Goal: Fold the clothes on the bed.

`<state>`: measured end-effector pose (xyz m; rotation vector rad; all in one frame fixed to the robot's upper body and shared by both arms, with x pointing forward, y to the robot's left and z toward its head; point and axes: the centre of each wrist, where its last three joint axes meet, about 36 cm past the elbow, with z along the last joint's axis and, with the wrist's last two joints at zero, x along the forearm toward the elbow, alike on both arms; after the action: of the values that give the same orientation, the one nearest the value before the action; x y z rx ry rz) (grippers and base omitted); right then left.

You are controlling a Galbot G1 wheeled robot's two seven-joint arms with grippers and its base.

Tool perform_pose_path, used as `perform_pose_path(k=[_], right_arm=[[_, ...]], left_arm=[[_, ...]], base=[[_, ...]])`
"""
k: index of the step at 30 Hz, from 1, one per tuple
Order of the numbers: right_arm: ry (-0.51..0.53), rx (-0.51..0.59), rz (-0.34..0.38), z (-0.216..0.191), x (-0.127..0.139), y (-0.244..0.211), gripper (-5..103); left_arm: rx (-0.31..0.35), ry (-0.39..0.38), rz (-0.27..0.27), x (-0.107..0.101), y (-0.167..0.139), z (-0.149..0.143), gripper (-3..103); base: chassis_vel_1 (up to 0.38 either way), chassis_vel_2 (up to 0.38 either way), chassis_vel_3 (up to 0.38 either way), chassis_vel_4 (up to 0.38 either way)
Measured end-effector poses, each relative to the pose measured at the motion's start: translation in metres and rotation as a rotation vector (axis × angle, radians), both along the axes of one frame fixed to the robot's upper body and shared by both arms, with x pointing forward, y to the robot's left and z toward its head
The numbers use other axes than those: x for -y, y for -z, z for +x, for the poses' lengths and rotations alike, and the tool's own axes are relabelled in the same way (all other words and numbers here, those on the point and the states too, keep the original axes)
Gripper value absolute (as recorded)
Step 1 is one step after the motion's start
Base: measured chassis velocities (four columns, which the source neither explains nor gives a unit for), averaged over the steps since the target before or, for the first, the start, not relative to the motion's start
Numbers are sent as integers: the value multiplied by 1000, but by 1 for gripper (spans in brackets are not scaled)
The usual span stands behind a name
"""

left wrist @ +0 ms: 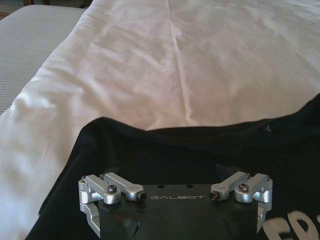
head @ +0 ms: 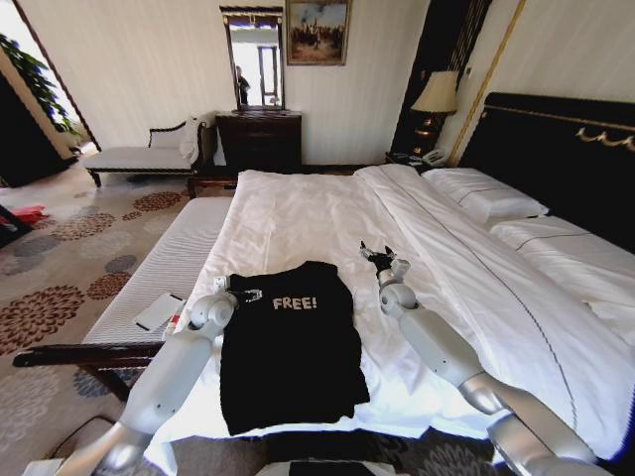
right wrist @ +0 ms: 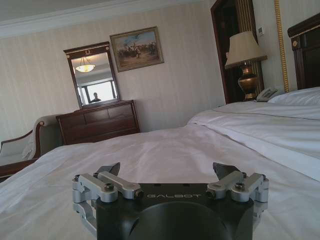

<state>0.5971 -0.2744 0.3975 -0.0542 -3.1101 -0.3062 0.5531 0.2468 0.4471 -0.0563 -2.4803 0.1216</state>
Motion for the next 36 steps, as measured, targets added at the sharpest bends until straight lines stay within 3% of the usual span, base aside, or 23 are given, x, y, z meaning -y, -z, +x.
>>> perform_pose_path(k=[10, 12, 19, 21, 23, 27, 30, 32, 34, 36], right_arm=[[11, -4, 3, -1, 3, 1, 100], [17, -2, 2, -2, 6, 1, 100], [26, -2, 0, -5, 12, 1, 100], [29, -4, 1, -6, 13, 2, 100], [29, -3, 3, -6, 13, 2, 100], [11, 26, 26, -15, 4, -7, 100], [4, 38, 35, -21, 1, -11, 100], [-6, 55, 44, -33, 0, -18, 100], [-8, 58, 46, -36, 0, -19, 100], [-7, 60, 48, -44, 0, -21, 100]], left_arm=[[-21, -52, 31, 12, 9, 63, 100], [23, -96, -19, 17, -9, 92, 100], [90, -173, -102, -8, -46, 114, 100], [118, -195, -119, -30, -59, 105, 100], [125, -199, -121, -34, -61, 100, 100], [143, -218, -184, -73, -70, 38, 100], [131, -220, -219, -87, -68, 13, 100], [99, -206, -278, -109, -59, -39, 100], [93, -201, -296, -115, -58, -52, 100], [89, -201, -356, -137, -55, -97, 100]], base=[[0, 0, 0, 0], [0, 0, 0, 0], [0, 0, 0, 0], [0, 0, 0, 0], [0, 0, 0, 0], [0, 0, 0, 0], [0, 0, 0, 0], [0, 0, 0, 0], [0, 0, 0, 0], [0, 0, 0, 0]])
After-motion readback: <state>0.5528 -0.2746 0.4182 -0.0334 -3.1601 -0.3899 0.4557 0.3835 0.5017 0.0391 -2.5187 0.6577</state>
